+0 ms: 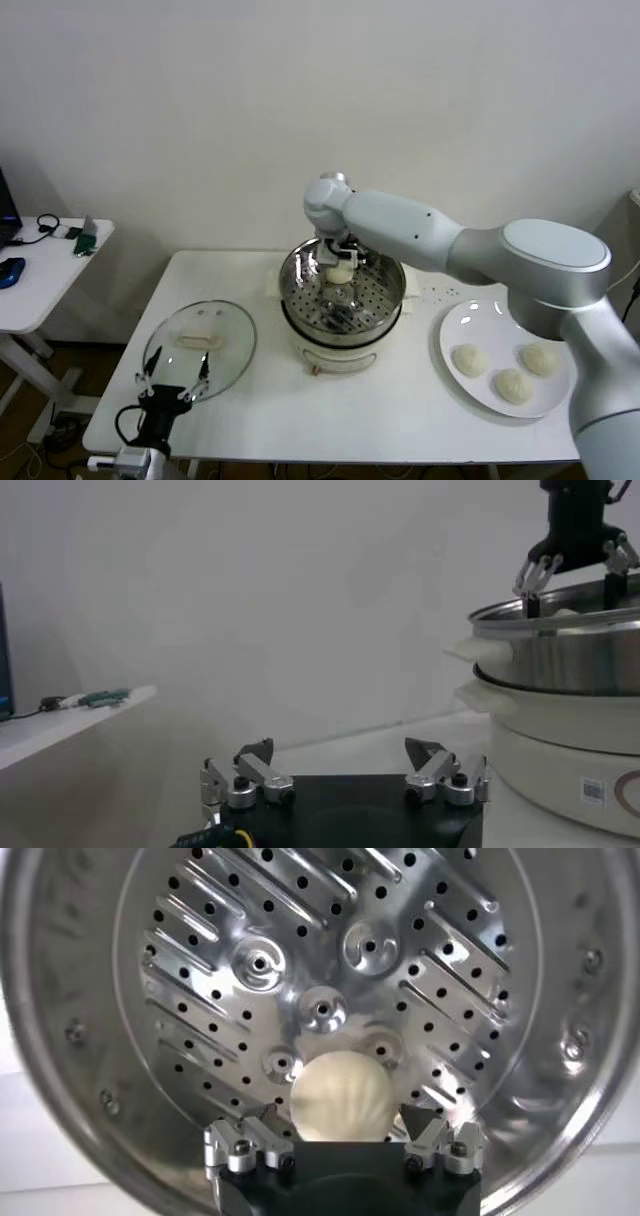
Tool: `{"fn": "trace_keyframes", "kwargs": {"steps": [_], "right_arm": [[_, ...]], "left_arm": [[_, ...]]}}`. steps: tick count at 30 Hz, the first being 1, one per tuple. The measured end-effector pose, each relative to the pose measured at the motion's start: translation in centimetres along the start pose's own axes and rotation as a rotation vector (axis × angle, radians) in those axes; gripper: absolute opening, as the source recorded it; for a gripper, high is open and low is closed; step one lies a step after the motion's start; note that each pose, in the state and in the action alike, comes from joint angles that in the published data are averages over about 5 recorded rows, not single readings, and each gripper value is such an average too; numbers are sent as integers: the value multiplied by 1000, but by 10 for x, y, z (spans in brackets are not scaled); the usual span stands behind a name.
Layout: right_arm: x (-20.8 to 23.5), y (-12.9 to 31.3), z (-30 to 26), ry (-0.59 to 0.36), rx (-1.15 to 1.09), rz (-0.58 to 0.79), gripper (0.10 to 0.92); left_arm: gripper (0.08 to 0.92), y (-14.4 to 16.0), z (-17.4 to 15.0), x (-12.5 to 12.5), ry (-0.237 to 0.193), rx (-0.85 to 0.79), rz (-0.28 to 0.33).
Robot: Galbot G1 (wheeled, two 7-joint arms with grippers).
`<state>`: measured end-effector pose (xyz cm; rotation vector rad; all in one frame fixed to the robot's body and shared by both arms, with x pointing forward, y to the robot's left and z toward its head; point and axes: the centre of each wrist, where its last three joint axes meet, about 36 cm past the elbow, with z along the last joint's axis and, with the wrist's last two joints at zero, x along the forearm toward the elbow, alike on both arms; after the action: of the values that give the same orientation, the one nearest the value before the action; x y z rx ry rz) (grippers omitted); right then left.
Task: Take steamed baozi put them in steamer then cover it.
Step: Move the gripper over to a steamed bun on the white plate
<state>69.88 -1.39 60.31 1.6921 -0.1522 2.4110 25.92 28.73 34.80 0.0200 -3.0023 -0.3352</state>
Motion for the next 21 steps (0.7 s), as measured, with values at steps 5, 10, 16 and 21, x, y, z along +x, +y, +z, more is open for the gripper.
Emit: {"fn": "trace_keyframes", "kwargs": {"steps": [5, 10, 16, 21], "right_arm": [[25, 21, 14, -2, -57, 26, 823], [50, 65, 34, -31, -201, 78, 823], [69, 145, 48, -89, -519, 143, 823], [65, 221, 48, -149, -800, 136, 823]], "left_arm": [[823, -2, -1, -1, -4, 1, 4], [823, -3, -3, 0, -10, 2, 8], [823, -5, -5, 0, -14, 4, 12], [823, -6, -8, 0, -19, 8, 15]]}}
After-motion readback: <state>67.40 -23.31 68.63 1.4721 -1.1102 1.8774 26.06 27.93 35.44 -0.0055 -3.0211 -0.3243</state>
